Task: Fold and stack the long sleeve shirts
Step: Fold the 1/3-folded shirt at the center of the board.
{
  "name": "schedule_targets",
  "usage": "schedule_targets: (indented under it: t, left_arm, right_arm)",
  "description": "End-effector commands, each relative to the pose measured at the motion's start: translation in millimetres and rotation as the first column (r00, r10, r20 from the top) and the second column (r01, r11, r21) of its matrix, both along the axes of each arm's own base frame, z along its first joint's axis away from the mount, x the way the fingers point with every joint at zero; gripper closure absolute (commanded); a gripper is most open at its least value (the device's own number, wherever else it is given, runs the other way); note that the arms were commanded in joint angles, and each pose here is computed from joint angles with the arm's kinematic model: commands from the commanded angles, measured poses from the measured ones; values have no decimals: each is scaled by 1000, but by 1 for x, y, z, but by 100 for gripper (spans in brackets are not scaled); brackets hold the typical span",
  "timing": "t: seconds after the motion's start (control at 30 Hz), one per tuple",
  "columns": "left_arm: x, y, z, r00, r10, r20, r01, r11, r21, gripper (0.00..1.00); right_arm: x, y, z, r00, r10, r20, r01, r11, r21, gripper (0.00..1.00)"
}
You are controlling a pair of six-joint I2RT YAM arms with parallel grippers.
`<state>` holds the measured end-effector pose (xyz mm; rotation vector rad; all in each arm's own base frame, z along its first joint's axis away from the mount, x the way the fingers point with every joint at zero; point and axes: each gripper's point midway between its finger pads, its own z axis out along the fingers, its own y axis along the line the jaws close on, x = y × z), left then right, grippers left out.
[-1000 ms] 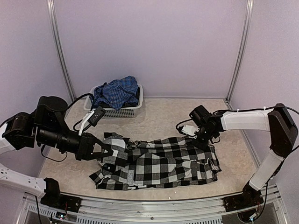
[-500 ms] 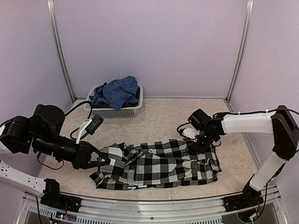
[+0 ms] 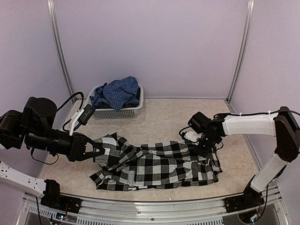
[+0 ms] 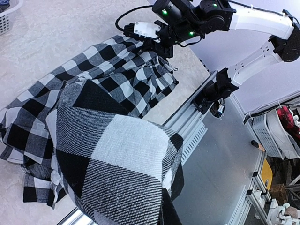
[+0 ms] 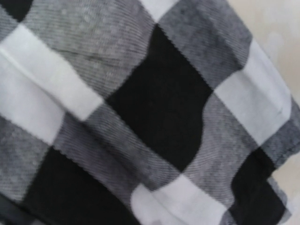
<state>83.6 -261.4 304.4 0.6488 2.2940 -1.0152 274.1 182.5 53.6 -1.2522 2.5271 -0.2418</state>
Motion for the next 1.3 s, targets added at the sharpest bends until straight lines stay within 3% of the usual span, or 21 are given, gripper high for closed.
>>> schedule_targets:
  t: [0.0, 0.23, 0.5, 0.9, 1.13, 1.27]
  left_arm:
    - [10, 9, 21, 997, 52, 62, -51, 999, -19, 100]
    - [25, 15, 48, 983, 122, 139, -115, 992, -54, 100]
    - [25, 6, 40, 983, 89, 162, -87, 996, -19, 100]
    - [11, -7, -13, 993, -54, 107, 38, 988, 150, 100]
    - [7, -9, -10, 983, -119, 140, 94, 981, 169, 100]
    - [5, -12, -13, 974, -162, 158, 132, 973, 187, 100]
  right_arm:
    - [-11, 2, 4, 1000, -12, -23, 12, 1000, 23, 95]
    - [-16, 12, 4, 999, -5, -54, 9, 998, 64, 98]
    - [-18, 17, 11, 998, -14, -62, 20, 994, 103, 98]
    - [-10, 12, 28, 993, -112, -31, 114, 990, 86, 63]
    - [6, 48, 73, 991, -123, 55, 98, 937, 336, 42]
    - [12, 58, 66, 991, -131, 37, 106, 915, 389, 39]
